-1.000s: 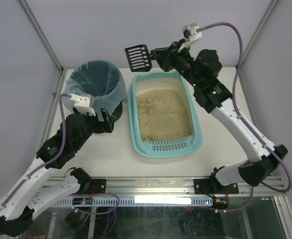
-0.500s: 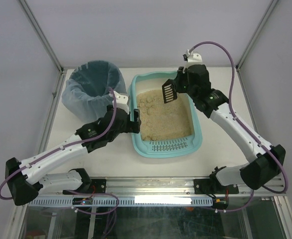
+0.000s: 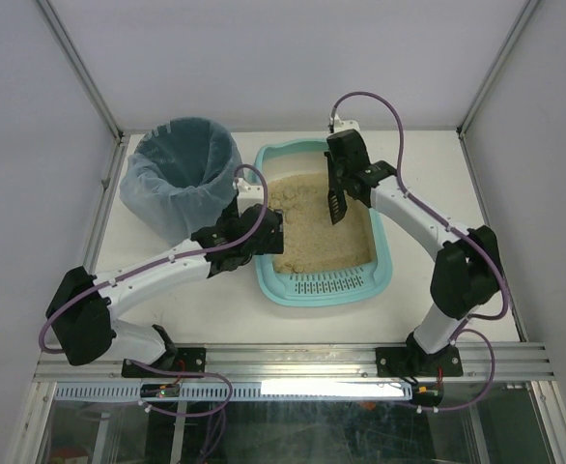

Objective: Clean the litter box

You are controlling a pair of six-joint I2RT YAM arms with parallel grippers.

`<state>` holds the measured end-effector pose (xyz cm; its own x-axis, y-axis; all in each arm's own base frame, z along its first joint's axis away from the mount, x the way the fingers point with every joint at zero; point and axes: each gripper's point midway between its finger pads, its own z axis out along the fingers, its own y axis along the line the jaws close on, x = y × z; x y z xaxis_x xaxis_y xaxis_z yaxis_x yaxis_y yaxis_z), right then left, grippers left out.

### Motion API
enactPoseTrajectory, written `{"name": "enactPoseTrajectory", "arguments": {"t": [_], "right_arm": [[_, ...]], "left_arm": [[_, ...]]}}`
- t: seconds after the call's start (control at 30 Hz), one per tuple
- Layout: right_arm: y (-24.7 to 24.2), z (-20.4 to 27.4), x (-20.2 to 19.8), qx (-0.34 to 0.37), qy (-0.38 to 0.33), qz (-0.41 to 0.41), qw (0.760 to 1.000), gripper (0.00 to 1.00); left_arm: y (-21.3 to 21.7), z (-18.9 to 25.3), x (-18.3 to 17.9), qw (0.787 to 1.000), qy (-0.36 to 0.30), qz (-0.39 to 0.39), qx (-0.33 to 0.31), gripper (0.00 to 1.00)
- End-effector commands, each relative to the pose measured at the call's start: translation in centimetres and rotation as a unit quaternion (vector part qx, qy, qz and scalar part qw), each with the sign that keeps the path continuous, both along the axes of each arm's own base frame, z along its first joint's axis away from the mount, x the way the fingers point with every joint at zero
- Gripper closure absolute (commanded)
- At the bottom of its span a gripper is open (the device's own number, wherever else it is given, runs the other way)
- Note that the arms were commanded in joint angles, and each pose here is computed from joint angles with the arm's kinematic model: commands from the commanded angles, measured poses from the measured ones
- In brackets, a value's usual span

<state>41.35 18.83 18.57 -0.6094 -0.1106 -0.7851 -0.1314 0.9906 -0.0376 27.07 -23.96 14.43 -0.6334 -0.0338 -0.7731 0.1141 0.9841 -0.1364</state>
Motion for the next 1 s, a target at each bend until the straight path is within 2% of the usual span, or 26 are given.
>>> {"name": "enactPoseTrajectory", "arguments": {"t": [0.0, 0.13, 0.4, 0.67, 0.97], "right_arm": [[-0.5, 2.9, 2.9, -0.008, -0.050, -0.021, 0.999, 1.00], [0.3, 1.6, 3.6, -0.005, -0.027, -0.009, 1.000, 1.00], [3.6, -1.2, 2.8, 0.076, 0.042, 0.044, 0.995, 1.00], [6.9, -1.3, 0.7, 0.173, 0.077, 0.090, 0.978, 1.00], [8.9, -4.3, -2.0, 0.238, 0.135, 0.110, 0.956, 1.00]], "left_arm": [[-0.7, 2.6, 2.6, 0.998, -0.022, 0.030, -0.042, 0.13], [-0.8, 1.9, 3.4, 0.999, -0.017, 0.025, -0.026, 0.16], [-1.4, -0.6, 4.0, 1.000, 0.004, 0.011, 0.000, 0.27], [-2.1, -1.4, 4.1, 1.000, 0.007, -0.013, 0.009, 0.43], [-2.5, -2.0, 4.2, 0.999, 0.010, -0.037, 0.027, 0.51]]}}
